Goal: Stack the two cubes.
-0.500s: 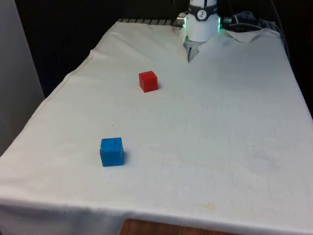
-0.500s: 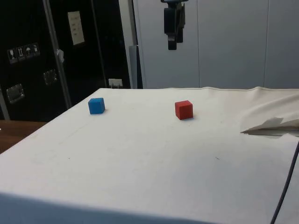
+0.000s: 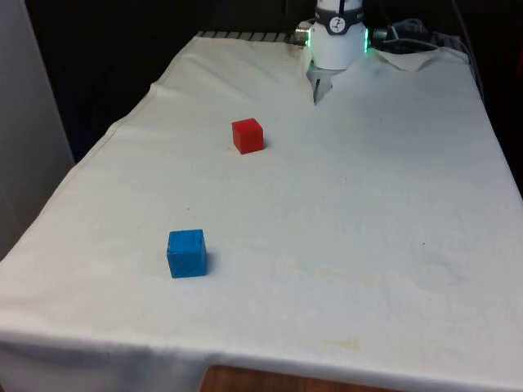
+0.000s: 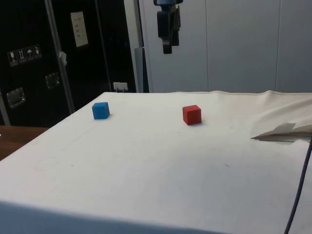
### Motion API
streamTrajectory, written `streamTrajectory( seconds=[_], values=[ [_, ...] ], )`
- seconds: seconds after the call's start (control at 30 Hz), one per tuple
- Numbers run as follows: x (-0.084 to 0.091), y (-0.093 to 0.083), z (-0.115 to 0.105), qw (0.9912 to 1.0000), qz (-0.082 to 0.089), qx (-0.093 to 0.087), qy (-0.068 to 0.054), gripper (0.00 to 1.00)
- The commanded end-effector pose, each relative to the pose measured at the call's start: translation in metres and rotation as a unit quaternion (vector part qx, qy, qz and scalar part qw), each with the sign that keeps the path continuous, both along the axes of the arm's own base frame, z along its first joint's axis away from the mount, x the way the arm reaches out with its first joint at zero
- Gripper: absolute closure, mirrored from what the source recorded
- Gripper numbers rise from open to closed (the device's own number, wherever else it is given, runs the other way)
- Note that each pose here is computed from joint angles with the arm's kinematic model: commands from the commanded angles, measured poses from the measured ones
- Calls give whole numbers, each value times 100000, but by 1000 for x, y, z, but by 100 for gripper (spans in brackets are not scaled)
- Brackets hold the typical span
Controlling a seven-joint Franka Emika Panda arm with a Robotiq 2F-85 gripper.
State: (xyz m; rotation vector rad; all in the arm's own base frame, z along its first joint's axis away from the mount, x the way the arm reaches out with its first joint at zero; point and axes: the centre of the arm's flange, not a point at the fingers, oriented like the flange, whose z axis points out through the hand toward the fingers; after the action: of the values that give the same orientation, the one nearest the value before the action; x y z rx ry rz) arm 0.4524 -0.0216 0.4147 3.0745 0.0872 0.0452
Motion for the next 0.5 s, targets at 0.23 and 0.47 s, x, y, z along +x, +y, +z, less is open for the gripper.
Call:
streamTrajectory(
  seconds=[0.23, 0.47],
  values=[
    [25, 0, -3, 99986, 754, -137, 1501, 0],
    [44, 0, -7, 99979, 1299, -500, 1537, 0]
  ],
)
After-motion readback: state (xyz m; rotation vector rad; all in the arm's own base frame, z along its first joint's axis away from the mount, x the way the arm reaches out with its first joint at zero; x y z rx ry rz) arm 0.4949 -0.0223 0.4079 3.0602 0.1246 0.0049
